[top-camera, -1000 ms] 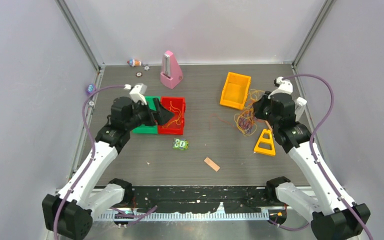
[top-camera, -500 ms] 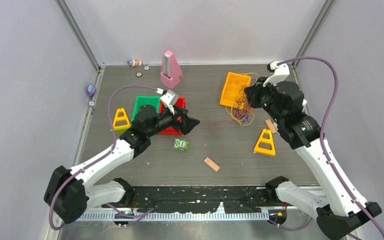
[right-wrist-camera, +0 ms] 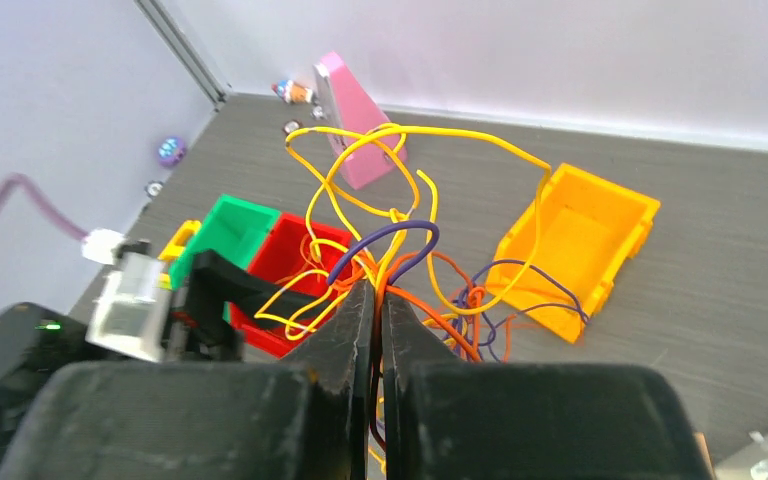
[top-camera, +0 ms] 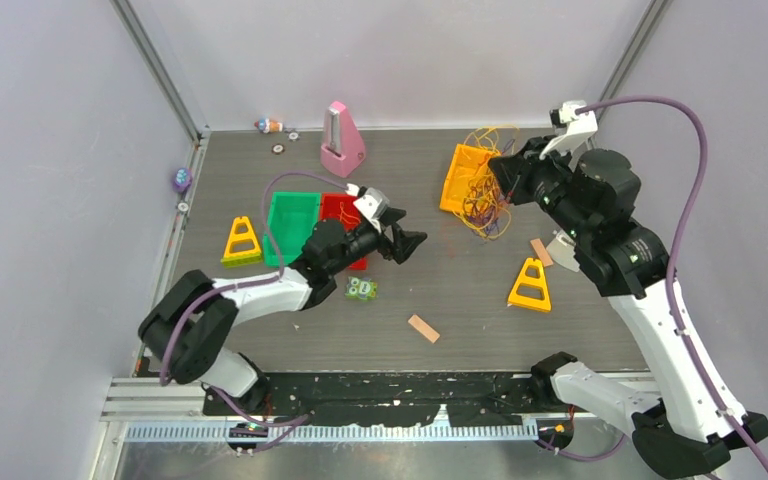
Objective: Untangle the cables
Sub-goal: Untie the cable.
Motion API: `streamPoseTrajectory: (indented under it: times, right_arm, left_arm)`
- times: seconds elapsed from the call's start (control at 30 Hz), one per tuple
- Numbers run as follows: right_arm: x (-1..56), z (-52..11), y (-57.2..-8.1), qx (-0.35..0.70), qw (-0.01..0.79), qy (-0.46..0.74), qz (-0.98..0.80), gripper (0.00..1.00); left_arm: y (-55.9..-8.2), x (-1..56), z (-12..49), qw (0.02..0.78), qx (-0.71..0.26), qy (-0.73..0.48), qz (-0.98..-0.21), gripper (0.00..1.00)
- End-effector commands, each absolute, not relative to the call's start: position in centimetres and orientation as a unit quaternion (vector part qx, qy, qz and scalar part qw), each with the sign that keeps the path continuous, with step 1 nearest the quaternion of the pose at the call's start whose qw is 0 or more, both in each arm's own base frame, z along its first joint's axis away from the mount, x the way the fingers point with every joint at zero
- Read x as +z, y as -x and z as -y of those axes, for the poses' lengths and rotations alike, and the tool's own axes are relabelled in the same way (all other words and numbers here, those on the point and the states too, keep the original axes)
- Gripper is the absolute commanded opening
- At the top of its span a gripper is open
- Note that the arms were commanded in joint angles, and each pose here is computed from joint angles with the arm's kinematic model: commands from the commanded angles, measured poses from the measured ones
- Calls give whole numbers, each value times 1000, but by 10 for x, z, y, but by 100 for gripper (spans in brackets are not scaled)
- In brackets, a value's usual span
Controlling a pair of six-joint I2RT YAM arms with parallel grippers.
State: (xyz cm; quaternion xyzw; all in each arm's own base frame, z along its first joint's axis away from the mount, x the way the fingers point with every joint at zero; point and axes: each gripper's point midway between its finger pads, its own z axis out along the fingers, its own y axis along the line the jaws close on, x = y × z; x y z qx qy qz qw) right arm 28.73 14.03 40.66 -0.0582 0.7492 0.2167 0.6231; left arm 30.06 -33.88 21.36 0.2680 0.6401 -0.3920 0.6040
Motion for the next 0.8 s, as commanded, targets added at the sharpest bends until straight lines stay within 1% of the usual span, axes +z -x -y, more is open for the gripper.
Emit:
streamPoseTrajectory:
  times: [0.0,0.17,0.3,0.4,0.6,0.77]
  right_arm:
    - [451,-145,-269,245,652,85,-712,6]
    - [462,-150,-257,270,651,100,-702,6]
    - [468,-162,-247,302,640,123,-695,6]
    - [472,-168,-240,321,633,134,-692,6]
    - [472,-175,-237,340,621,145,-692,6]
    - [470,-178,-237,345,615,148,-694,6]
  left_arm:
    - [-322,265,353,686,-404,-254,-549,74]
    - [-327,266,380,696,-408,-315,-501,74]
    - [-339,278,388,723,-399,-315,-467,73]
    - [-344,283,391,736,-386,-324,-452,71]
    - [-333,282,398,728,-397,-359,-428,69]
    - [-327,291,383,757,-381,-343,-405,64]
